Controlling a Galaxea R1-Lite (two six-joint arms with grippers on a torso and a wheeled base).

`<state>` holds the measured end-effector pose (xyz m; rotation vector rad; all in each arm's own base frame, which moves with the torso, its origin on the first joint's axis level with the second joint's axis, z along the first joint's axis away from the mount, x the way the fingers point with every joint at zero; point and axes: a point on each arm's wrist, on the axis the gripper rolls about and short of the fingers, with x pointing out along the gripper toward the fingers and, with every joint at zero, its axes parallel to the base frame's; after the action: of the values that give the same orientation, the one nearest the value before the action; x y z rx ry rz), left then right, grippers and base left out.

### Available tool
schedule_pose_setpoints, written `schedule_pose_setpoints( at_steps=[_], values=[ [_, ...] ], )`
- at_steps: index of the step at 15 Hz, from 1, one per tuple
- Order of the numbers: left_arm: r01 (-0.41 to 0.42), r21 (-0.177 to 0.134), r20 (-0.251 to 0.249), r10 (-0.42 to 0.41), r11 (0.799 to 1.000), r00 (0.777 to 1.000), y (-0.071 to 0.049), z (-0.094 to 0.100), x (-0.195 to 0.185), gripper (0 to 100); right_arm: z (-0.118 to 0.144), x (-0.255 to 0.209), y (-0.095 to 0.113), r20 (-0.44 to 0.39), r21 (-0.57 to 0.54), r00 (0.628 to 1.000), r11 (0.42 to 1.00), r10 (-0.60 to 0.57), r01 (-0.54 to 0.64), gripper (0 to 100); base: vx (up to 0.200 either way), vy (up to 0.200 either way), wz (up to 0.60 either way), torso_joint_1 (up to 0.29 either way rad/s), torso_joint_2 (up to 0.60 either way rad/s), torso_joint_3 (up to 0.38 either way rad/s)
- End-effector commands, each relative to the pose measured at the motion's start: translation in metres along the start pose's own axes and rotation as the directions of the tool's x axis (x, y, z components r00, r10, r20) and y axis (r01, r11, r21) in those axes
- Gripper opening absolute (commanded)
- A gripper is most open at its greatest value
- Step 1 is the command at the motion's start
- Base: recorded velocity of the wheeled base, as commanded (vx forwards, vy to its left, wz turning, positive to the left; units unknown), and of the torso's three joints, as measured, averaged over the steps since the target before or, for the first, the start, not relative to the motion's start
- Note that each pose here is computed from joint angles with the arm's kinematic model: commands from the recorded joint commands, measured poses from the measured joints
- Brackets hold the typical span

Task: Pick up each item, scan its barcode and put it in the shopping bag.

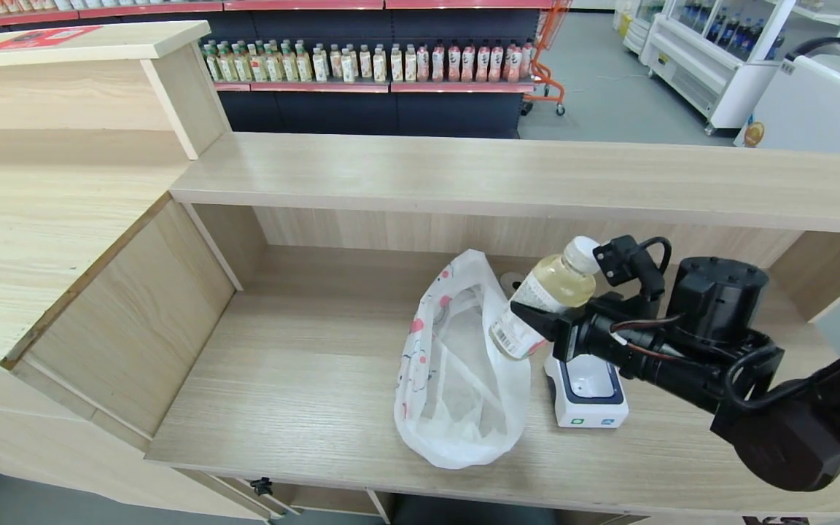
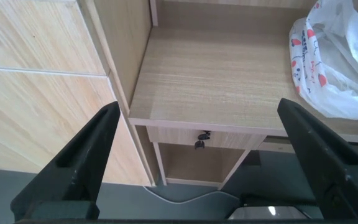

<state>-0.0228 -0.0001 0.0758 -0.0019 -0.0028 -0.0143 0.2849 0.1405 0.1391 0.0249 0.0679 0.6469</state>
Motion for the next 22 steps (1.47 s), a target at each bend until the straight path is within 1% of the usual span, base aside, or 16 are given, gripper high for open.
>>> schedule_pose_setpoints(
  at_steps=[1,5,9,12,15,16,18,20,22],
  values=[
    [0.0,-0.001,-0.001,0.0,1.0,1.0,0.0,0.0,0.0,100,-0.033,0.006,-0.001,-0.062,0.02,0.998,1.0,0.008,-0.007,0,0.0,0.0,0.0,0.0,0.0,0.0],
    [0.0,-0.001,0.0,0.0,1.0,1.0,0.0,0.0,0.0,100,-0.066,0.008,0.001,-0.005,0.003,0.989,0.989,0.149,-0.149,0,0.0,0.0,0.0,0.0,0.0,0.0],
    [0.0,0.0,0.0,0.0,1.0,1.0,0.0,0.0,0.0,100,-0.081,0.014,0.0,-0.046,0.015,0.986,0.987,0.16,-0.159,0,0.0,0.0,0.0,0.0,0.0,0.0],
    [0.0,0.0,0.0,0.0,1.0,1.0,0.0,0.0,0.0,100,-0.101,0.024,-0.005,-0.087,0.02,0.982,0.986,0.168,-0.167,0,0.0,0.0,0.0,0.0,0.0,0.0],
    [0.0,-0.001,0.0,0.0,1.0,1.0,0.0,0.0,0.0,100,-0.108,0.04,-0.006,-0.073,0.015,0.982,0.984,0.176,-0.175,0,0.0,0.0,0.0,0.0,0.0,0.0],
    [0.0,-0.001,0.0,0.0,1.0,1.0,0.0,0.0,0.0,100,-0.109,0.052,-0.008,-0.048,0.006,0.98,0.981,0.192,-0.191,0,0.0,0.0,0.0,0.0,0.0,0.0],
    [0.001,-0.001,0.0,-0.001,1.0,1.0,0.0,0.0,0.0,100,-0.112,0.062,-0.01,-0.03,-0.002,0.975,0.975,0.221,-0.221,0,0.0,0.0,0.0,0.0,0.0,0.0],
    [0.0,-0.001,-0.001,0.0,1.0,1.0,0.0,0.0,0.0,100,-0.118,0.064,-0.01,-0.043,-0.001,0.974,0.975,0.222,-0.222,0,0.0,0.0,0.0,0.0,0.0,0.0],
    [0.001,-0.001,0.0,-0.001,1.0,1.0,0.0,0.0,0.0,100,-0.129,0.062,-0.013,-0.076,-0.039,0.973,0.975,0.217,-0.22,0,0.0,0.0,0.0,0.0,0.0,0.0]
  ],
)
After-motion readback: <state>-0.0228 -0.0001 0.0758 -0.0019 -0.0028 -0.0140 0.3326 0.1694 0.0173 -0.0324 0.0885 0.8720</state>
